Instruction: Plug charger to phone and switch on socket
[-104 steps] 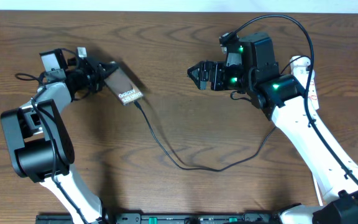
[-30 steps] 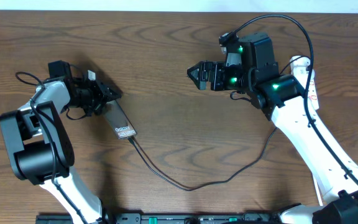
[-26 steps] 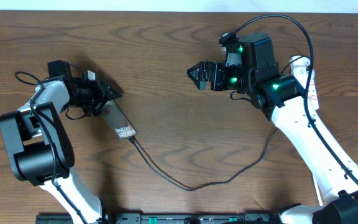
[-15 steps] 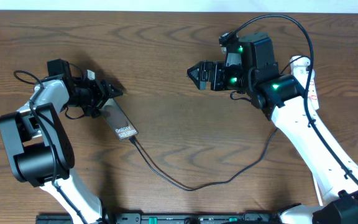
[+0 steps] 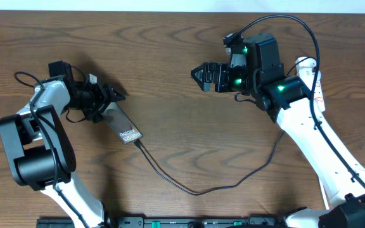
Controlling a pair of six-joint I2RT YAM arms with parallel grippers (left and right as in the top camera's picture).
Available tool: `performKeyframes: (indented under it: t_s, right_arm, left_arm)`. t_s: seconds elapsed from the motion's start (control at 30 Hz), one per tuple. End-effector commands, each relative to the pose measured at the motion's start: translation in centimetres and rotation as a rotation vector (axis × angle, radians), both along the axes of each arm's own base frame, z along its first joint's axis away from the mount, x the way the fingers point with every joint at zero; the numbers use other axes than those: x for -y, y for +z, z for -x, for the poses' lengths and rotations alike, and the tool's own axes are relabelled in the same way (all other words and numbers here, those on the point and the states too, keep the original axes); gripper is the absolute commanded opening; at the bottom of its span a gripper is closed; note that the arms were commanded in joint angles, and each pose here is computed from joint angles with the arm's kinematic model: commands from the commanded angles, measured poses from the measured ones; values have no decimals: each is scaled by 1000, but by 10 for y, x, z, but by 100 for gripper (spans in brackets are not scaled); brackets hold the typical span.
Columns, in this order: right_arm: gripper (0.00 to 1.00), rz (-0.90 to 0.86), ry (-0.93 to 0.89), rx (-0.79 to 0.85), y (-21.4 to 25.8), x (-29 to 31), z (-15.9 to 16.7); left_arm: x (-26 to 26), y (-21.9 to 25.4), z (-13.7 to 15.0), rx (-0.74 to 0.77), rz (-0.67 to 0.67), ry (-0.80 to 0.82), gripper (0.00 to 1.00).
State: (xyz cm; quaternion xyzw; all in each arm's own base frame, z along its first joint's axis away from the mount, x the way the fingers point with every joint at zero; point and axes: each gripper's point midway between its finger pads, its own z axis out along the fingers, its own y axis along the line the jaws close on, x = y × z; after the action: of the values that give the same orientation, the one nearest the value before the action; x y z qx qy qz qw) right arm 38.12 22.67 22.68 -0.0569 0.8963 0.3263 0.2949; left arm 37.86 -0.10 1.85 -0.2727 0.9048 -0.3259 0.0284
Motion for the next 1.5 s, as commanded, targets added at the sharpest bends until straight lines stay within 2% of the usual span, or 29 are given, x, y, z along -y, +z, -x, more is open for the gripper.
performKeyframes:
  t_s: [0.0, 0.8, 0.97, 1.47]
  right_arm:
    - [99, 0, 7, 33, 10, -2, 0]
    - [99, 0, 7, 33, 10, -2, 0]
    - [99, 0, 8, 33, 10, -2, 0]
    - [99, 0, 8, 33, 10, -2, 0]
  left_arm:
    - [-22, -26, 21, -115, -151, 9, 76]
    - [-19, -26, 34, -172, -139, 5, 77]
    - [-27, -31, 40, -203, -190, 7, 77]
    - [-28, -31, 37, -192, -195, 9, 76]
